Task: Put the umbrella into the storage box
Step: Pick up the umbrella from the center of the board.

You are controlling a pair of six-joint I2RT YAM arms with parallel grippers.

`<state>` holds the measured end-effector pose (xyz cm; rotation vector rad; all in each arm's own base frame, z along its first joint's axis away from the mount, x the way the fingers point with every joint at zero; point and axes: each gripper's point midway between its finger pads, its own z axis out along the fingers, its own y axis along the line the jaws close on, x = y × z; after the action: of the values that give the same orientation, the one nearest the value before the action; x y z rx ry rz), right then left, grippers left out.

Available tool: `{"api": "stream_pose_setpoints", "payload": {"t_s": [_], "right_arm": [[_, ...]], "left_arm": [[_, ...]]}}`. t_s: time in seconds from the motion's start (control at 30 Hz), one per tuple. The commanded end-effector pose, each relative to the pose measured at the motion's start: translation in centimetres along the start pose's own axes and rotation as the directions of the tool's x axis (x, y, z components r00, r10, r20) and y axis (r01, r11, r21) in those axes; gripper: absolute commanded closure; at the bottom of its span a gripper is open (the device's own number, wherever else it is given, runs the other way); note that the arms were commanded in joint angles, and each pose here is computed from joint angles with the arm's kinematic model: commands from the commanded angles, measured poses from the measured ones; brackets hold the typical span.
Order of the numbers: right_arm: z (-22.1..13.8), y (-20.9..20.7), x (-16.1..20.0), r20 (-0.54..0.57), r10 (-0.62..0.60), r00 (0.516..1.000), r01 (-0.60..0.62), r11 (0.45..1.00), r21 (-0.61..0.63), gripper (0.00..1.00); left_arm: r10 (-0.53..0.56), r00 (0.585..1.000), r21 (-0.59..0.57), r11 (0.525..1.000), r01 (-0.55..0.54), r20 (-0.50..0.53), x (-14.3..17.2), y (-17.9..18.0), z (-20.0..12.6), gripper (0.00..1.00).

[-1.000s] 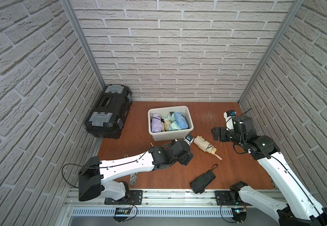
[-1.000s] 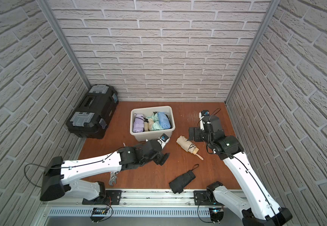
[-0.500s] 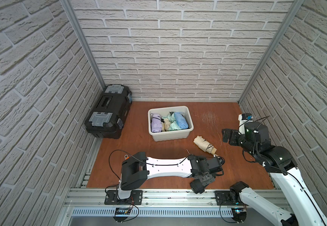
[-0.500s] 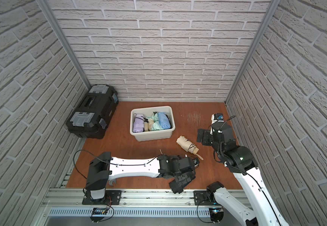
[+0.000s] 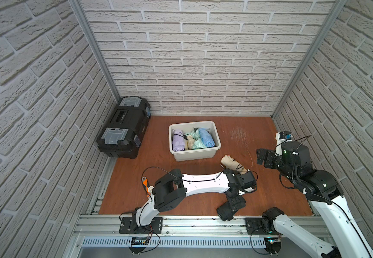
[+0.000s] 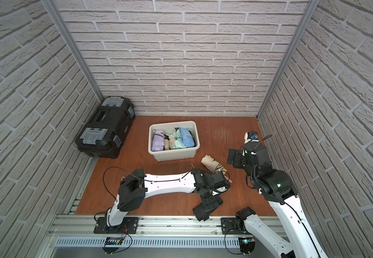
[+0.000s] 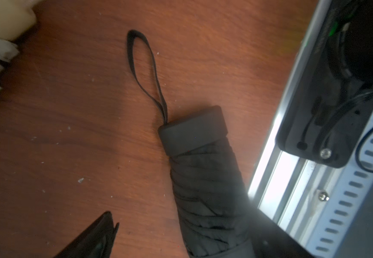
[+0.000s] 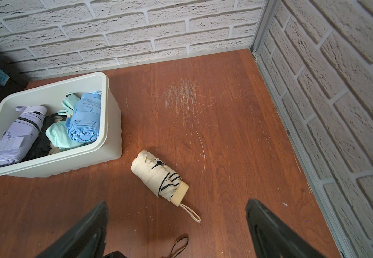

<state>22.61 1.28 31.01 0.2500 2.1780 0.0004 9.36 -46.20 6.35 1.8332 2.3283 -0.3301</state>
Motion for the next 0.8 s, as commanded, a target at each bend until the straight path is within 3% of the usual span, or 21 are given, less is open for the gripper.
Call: {"api": "stream_pose_setpoints", "payload": {"t_s": [0.0, 0.13, 0.3, 0.53, 0.63, 0.77], "right_arm": [[-0.8, -0.9, -0.3, 0.029, 0.018, 0.999, -0.018, 0.999, 0.031, 0.03], [-1.1, -1.2, -0.1, 0.033, 0.034, 0.999, -0.035, 0.999, 0.036, 0.03], [-1.3, -1.3, 0.0, 0.035, 0.056, 0.998, -0.057, 0.998, 0.034, 0.03], [-1.8, -1.8, 0.4, 0.031, 0.083, 0.996, -0.084, 0.996, 0.039, 0.04], [-1.8, -1.8, 0.6, 0.026, 0.082, 0.996, -0.083, 0.996, 0.041, 0.04], [-1.5, -1.7, 0.7, 0.023, 0.081, 0.996, -0.082, 0.996, 0.04, 0.04]], "left_arm": [[0.036, 0.997, 0.063, 0.997, -0.033, -0.061, 1.0, -0.9, 1.1, 0.04], [0.044, 0.998, 0.055, 0.998, -0.042, -0.04, 0.7, -0.3, 1.8, 0.05], [0.045, 0.995, 0.033, 0.999, -0.042, -0.086, 1.5, 1.0, 3.3, 0.09], [-0.05, 0.995, -0.22, 0.975, 0.032, -0.081, 2.5, 6.6, 1.4, 0.21], [-0.047, 0.997, -0.256, 0.966, 0.029, -0.067, 2.6, 7.4, 0.3, 0.2], [-0.026, 0.999, -0.198, 0.98, 0.019, -0.034, 2.2, 6.0, -0.3, 0.1]]}}
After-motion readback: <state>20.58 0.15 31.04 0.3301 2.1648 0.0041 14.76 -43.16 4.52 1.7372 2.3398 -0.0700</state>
